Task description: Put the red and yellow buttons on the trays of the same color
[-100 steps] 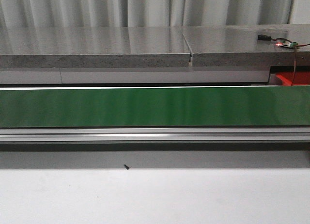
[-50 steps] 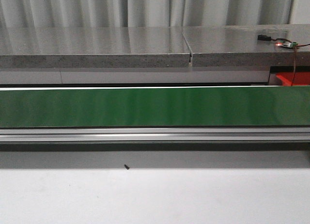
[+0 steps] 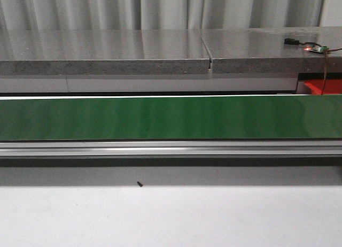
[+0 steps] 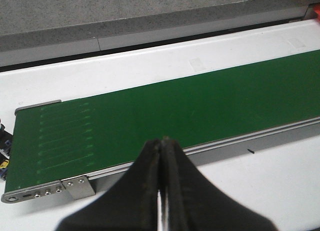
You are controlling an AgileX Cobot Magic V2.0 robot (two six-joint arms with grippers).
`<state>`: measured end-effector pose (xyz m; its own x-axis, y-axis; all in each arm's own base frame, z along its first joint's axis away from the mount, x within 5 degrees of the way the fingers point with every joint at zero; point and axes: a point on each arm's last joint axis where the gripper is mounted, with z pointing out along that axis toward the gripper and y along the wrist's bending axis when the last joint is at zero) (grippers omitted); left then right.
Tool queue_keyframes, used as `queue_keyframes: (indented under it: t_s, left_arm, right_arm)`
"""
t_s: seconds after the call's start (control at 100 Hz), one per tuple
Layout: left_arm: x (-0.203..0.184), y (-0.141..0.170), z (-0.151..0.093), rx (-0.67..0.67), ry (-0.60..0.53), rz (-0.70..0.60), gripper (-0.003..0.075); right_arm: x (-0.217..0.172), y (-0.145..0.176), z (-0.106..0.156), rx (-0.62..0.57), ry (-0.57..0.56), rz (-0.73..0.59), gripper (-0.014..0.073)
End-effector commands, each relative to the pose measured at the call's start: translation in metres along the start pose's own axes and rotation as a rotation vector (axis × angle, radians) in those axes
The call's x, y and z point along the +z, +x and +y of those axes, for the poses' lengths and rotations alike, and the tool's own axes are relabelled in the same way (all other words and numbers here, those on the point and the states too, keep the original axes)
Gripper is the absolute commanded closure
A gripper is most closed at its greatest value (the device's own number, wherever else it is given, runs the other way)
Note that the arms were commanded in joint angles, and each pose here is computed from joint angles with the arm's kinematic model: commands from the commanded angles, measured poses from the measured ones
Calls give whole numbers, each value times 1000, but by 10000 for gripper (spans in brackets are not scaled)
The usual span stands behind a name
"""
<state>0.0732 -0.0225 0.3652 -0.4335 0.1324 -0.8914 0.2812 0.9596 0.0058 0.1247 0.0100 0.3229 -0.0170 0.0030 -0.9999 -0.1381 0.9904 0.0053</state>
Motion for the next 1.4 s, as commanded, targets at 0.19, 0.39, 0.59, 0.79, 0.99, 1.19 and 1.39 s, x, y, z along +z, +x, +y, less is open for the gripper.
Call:
queue_keyframes:
  t_s: [0.19,0.39,0.59,0.79,0.99,1.19,1.39]
  left_arm:
    - [-1,-12,0,-27,10,-73,739]
    - [14,-15,14,-136,-96,-24,739]
    - [47,-21,28,-209,-144,37,739]
    - [94,-20,54,-315,-214,134,739]
    - [118,-8,102,-458,-364,184,737]
    - [128,2,148,-543,-478,263,526]
    - [151,7,184,-634,-480,421,233]
  right_arm:
    - [-1,-10,1,4,-6,-34,654]
    - [-1,-10,1,4,-8,-34,654]
    - [-1,-10,1,4,-10,-34,654]
    - [-1,-10,3,4,-35,-36,654]
    - [-2,-10,5,4,-55,-37,654]
    - [-2,-10,9,3,-98,-38,654]
    - [-2,-10,12,2,-130,-40,654]
